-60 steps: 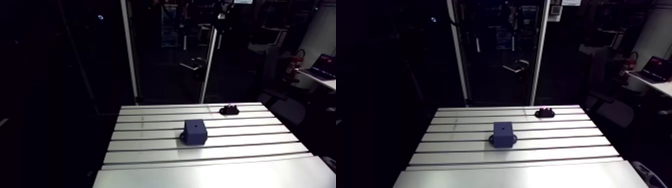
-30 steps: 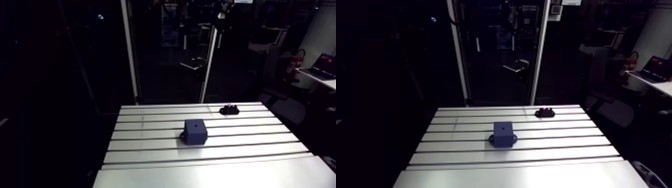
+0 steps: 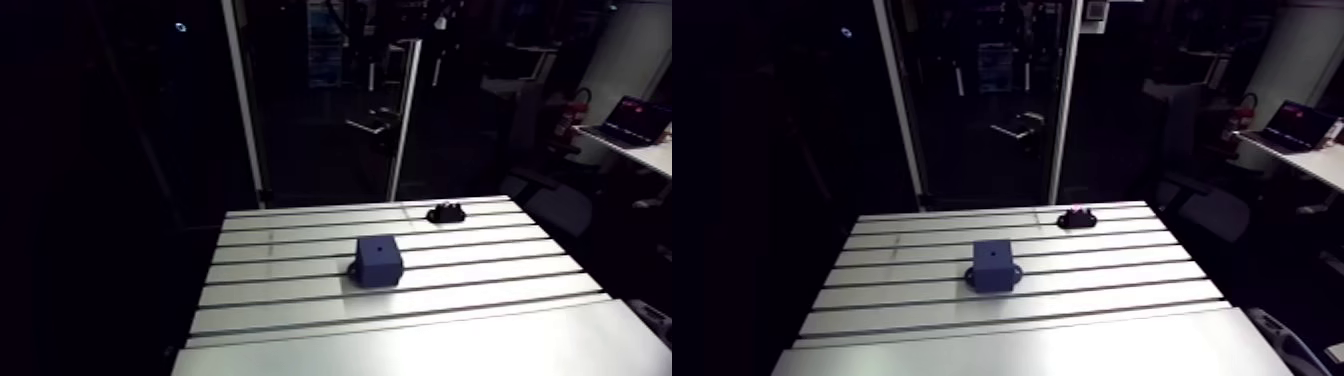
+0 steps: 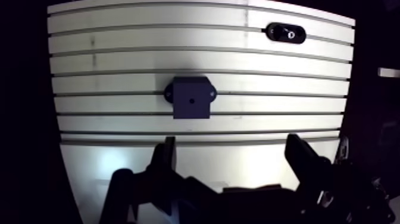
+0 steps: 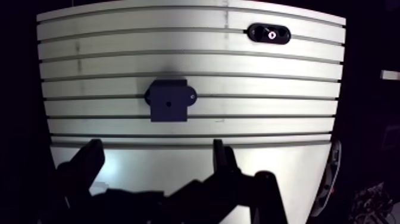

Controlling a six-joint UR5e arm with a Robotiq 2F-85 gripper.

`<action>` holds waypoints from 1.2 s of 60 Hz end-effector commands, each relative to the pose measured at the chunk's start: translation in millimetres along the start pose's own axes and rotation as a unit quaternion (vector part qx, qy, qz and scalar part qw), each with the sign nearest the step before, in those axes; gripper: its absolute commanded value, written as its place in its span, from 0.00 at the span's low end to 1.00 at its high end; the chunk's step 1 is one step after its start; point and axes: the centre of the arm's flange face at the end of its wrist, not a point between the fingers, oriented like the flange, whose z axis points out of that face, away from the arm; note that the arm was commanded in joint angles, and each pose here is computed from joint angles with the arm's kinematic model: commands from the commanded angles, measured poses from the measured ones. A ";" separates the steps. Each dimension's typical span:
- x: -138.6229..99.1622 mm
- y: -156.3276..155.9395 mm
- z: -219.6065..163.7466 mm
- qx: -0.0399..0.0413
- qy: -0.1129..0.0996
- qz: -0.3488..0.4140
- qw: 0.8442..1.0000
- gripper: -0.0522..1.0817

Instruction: Pick up the M10 bolt and insert it into the hole until fully seated.

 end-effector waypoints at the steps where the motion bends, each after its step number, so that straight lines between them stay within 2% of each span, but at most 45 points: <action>1: 29.4 63.0 27.0 -0.011 0.036 -0.029 0.999 0.05; 6: 37.7 71.0 34.9 -0.013 0.046 -0.040 0.998 0.05; 14: 53.0 90.1 65.3 -0.013 0.034 -0.046 0.998 0.06; 25: 66.5 130.7 97.8 -0.017 0.061 -0.049 0.997 0.06; 31: 68.7 146.7 114.7 -0.008 0.065 -0.044 0.997 0.06; 33: 69.7 155.8 127.0 0.003 0.066 -0.038 0.997 0.06; 34: 69.7 155.8 127.0 0.003 0.066 -0.038 0.997 0.06; 35: 69.6 161.7 131.6 0.007 0.068 -0.033 0.997 0.06; 39: 67.8 168.5 138.2 0.010 0.075 -0.027 0.997 0.06; 48: 64.1 176.8 149.2 0.006 0.087 -0.019 0.996 0.06; 58: 60.7 187.2 159.8 0.006 0.100 -0.010 0.995 0.06; 66: 57.6 196.5 169.8 0.005 0.097 -0.001 0.995 0.06; 72: 54.7 205.6 173.8 0.002 0.104 0.010 0.995 0.06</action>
